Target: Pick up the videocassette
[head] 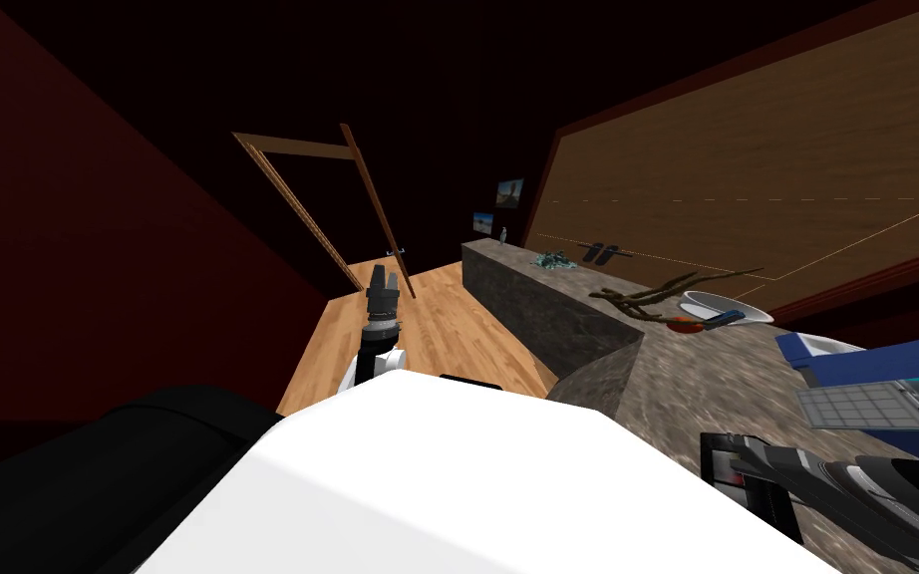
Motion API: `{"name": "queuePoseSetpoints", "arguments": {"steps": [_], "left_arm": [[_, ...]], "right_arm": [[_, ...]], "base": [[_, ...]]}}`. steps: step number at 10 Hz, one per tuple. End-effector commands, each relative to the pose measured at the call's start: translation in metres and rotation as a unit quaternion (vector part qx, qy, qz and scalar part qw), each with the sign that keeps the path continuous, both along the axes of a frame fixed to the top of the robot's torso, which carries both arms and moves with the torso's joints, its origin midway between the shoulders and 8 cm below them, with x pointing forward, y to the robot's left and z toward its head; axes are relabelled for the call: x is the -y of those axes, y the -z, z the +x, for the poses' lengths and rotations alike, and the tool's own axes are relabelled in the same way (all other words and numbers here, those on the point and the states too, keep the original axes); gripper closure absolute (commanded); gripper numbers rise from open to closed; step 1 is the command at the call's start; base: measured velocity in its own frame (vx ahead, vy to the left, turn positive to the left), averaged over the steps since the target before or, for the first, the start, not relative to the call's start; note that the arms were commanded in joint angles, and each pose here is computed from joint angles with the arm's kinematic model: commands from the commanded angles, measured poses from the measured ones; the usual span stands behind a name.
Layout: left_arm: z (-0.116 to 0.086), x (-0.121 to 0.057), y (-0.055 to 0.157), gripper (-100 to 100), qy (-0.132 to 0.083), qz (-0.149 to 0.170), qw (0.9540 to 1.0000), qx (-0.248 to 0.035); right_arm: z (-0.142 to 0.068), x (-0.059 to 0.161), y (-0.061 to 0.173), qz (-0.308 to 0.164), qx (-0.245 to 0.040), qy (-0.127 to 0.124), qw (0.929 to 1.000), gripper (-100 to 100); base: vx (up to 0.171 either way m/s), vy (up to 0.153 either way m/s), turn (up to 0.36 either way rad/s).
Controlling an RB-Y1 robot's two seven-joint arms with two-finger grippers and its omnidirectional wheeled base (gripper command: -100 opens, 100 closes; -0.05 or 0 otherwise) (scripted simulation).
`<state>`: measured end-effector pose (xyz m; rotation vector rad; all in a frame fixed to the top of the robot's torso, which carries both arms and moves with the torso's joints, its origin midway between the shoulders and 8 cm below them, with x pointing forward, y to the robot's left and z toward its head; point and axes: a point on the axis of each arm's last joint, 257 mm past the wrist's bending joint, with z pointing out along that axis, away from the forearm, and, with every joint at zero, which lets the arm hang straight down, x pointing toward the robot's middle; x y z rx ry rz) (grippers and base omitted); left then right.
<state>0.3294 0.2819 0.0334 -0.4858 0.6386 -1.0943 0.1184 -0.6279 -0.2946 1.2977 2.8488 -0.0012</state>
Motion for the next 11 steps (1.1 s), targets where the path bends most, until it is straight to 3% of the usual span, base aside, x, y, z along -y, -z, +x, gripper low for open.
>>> {"name": "queuePoseSetpoints", "arguments": {"steps": [1, 3, 4, 5, 10, 11], "left_arm": [[0.0, 0.0, 0.0, 0, 0.0, 0.0, 1.0, 0.0], [0.0, 0.0, 0.0, 0, 0.0, 0.0, 1.0, 0.0], [0.0, 0.0, 0.0, 0, 0.0, 0.0, 1.0, 0.0], [0.0, 0.0, 0.0, 0, 0.0, 0.0, 1.0, 0.0], [0.0, 0.0, 0.0, 0, 0.0, 0.0, 1.0, 0.0], [0.0, 0.0, 0.0, 0, 0.0, 0.0, 1.0, 0.0]], "right_arm": [[0.0, 0.0, 0.0, 0.0, 0.0, 0.0, 1.0, 100], [0.0, 0.0, 0.0, 0.0, 0.0, 0.0, 1.0, 100], [0.0, 0.0, 0.0, 0.0, 0.0, 0.0, 1.0, 0], [0.003, 0.005, -0.005, 0.0, 0.001, -0.001, 1.0, 100], [0.009, 0.016, -0.02, 0.0, 0.001, 0.0, 1.0, 100], [0.009, 0.016, -0.021, 0.0, 0.001, 0.0, 1.0, 0]], "base": [[0.0, 0.0, 0.0], [0.0, 0.0, 0.0], [0.0, 0.0, 0.0], [-0.015, 0.017, 0.003], [-0.02, 0.033, -0.003], [0.0, 0.0, 0.0]]}}
